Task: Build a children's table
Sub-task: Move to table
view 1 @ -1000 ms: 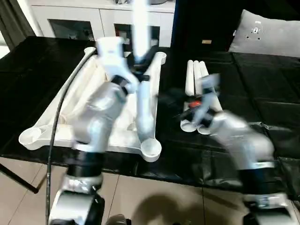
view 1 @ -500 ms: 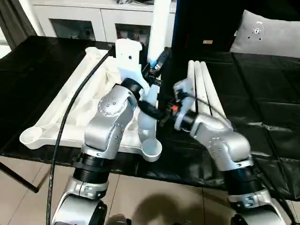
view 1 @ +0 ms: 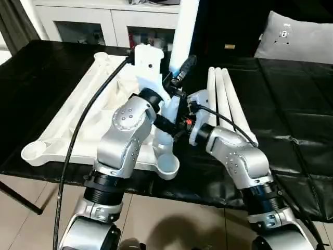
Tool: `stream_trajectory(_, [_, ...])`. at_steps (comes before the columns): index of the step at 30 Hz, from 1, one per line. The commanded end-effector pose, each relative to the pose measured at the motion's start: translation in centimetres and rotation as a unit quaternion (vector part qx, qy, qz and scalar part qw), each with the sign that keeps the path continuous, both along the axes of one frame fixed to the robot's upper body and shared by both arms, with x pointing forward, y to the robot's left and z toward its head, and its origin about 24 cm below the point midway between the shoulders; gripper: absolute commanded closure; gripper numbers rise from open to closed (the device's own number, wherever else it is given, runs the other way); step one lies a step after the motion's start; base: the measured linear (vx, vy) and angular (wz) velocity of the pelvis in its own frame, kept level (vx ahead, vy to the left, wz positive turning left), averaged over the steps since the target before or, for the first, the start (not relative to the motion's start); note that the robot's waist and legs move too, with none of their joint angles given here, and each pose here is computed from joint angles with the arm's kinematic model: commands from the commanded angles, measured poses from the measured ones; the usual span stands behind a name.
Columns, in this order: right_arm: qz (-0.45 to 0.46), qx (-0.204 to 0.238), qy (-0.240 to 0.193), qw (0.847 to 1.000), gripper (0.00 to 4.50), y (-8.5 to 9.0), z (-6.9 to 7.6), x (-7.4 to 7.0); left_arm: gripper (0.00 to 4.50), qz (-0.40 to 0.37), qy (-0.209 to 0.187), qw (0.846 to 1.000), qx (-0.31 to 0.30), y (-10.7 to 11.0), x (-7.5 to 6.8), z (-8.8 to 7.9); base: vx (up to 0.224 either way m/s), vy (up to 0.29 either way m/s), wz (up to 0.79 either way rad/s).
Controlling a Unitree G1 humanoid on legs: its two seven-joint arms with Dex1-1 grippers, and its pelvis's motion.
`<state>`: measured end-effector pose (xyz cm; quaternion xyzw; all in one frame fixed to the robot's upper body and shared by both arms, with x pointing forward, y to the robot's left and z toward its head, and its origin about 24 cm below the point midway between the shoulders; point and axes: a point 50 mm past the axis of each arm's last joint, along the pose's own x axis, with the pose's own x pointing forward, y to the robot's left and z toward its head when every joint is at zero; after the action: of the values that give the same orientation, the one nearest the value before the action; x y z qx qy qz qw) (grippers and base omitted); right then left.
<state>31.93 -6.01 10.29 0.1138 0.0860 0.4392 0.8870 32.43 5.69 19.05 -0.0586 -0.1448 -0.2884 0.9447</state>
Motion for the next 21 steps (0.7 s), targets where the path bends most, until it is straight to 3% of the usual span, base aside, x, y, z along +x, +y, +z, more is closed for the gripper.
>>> stream_trajectory(1, [-0.005,-0.001,-0.009,1.000,1.35,-0.06,0.30,0.28,2.71,-0.009,-0.019,1.000,0.000,-0.21,-0.49,0.55,0.000,0.000,0.00])
stream_trajectory(15, [-0.003,0.000,0.002,1.000,2.53,-0.01,-0.15,0.23,2.71,-0.017,-0.021,1.000,0.000,-0.47,-0.63,0.69,0.000,0.000,0.00])
stream_trajectory(18, [0.002,0.005,0.006,1.000,2.54,0.08,-0.12,0.11,2.71,-0.017,-0.022,1.000,-0.001,-0.50,-0.66,0.71,0.000,0.000,0.00])
stream_trajectory(19, [0.003,0.009,0.011,1.000,2.02,0.11,-0.14,0.07,2.71,-0.017,-0.022,1.000,-0.001,-0.51,-0.67,0.71,0.000,0.000,0.00])
stream_trajectory(21, [0.008,0.013,0.017,1.000,1.89,0.16,-0.16,0.03,2.71,-0.017,-0.022,1.000,-0.001,-0.51,-0.66,0.72,0.000,0.000,0.00])
